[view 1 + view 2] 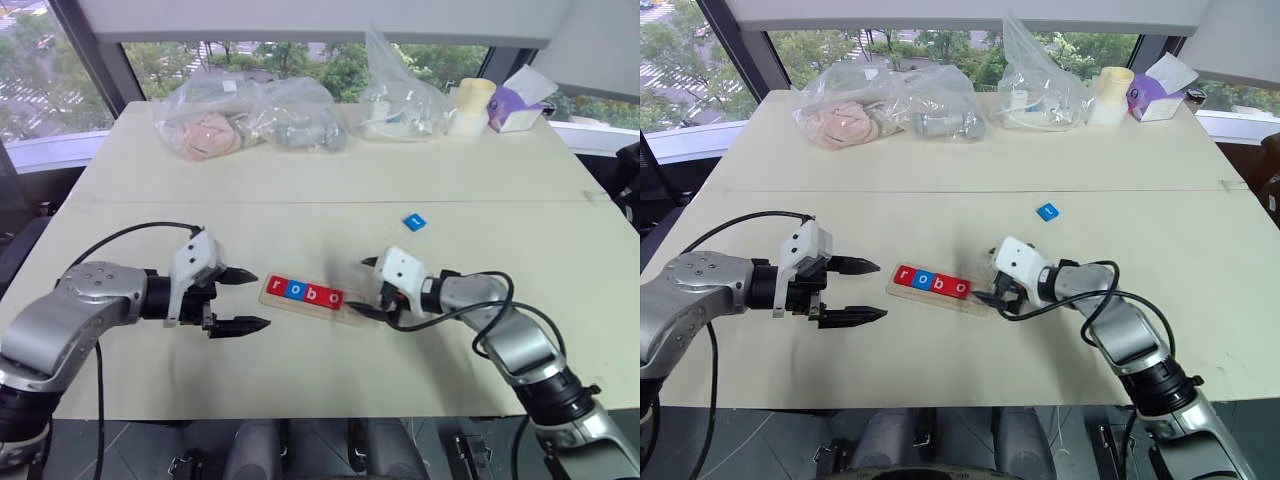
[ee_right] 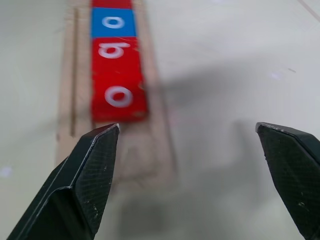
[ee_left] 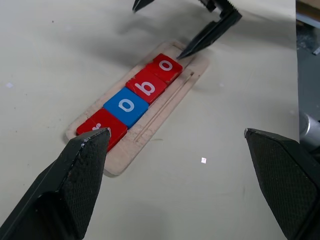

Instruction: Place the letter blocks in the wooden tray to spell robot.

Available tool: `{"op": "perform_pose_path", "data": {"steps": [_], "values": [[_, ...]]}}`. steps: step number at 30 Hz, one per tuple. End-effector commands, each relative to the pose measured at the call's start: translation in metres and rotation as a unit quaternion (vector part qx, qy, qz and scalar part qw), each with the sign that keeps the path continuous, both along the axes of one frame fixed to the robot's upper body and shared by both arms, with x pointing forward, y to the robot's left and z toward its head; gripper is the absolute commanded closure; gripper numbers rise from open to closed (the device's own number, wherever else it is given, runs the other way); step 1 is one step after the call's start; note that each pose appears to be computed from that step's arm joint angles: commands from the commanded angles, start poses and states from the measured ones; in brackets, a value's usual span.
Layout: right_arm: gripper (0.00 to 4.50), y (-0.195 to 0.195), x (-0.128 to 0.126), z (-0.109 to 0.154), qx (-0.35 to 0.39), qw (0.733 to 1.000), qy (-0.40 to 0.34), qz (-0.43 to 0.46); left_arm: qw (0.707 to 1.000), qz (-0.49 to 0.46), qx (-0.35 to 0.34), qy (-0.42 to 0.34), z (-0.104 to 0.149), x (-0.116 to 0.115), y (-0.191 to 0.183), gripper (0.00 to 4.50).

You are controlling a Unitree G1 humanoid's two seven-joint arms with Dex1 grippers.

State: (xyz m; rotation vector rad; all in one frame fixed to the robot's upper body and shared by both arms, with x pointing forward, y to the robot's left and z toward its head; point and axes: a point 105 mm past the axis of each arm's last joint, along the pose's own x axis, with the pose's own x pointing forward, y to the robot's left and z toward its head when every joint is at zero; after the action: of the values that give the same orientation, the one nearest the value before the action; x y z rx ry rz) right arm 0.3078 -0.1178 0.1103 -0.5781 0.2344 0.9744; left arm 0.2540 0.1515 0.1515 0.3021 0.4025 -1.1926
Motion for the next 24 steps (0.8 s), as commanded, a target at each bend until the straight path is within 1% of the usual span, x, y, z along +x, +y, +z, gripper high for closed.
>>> {"op": "perform_pose_path", "data": {"steps": [1, 3, 5, 9, 12, 13, 15, 19, 23, 24], "values": [[0.06, -0.018, 0.009, 0.039, 0.028, 0.998, -0.041, -0.024, 1.000, 0.000, -0.001, -0.018, 0.010, 0.001, 0.001, 0.00], [0.06, -0.040, 0.035, 0.062, 0.097, 0.989, -0.052, -0.101, 1.000, 0.003, -0.007, -0.026, 0.012, 0.005, 0.001, 0.00], [0.06, -0.056, 0.054, 0.068, 0.143, 0.976, -0.052, -0.155, 0.999, 0.009, -0.013, -0.034, 0.015, 0.010, 0.000, 0.00], [0.06, -0.072, 0.077, 0.054, 0.173, 0.962, -0.035, -0.206, 0.999, 0.016, -0.014, -0.044, 0.017, 0.016, -0.001, 0.00], [0.06, -0.087, 0.103, 0.025, 0.175, 0.940, 0.019, -0.291, 0.998, 0.021, -0.020, -0.050, 0.018, 0.018, -0.002, 0.00], [0.06, -0.087, 0.108, 0.020, 0.184, 0.935, 0.030, -0.303, 0.998, 0.024, -0.026, -0.051, 0.020, 0.018, -0.002, 0.00], [0.06, -0.084, 0.115, 0.016, 0.195, 0.931, 0.038, -0.306, 0.998, 0.028, -0.035, -0.049, 0.023, 0.018, -0.003, 0.00], [0.06, -0.083, 0.124, 0.007, 0.181, 0.930, 0.033, -0.317, 0.997, 0.039, -0.037, -0.055, 0.024, 0.017, -0.001, 0.00], [0.06, -0.079, 0.129, -0.006, 0.162, 0.936, 0.036, -0.312, 0.993, 0.068, -0.059, -0.075, 0.035, 0.023, 0.001, 0.00], [0.29, -0.079, 0.129, -0.007, 0.159, 0.936, 0.034, -0.313, 0.992, 0.074, -0.063, -0.083, 0.037, 0.024, 0.001, 0.00]]}}
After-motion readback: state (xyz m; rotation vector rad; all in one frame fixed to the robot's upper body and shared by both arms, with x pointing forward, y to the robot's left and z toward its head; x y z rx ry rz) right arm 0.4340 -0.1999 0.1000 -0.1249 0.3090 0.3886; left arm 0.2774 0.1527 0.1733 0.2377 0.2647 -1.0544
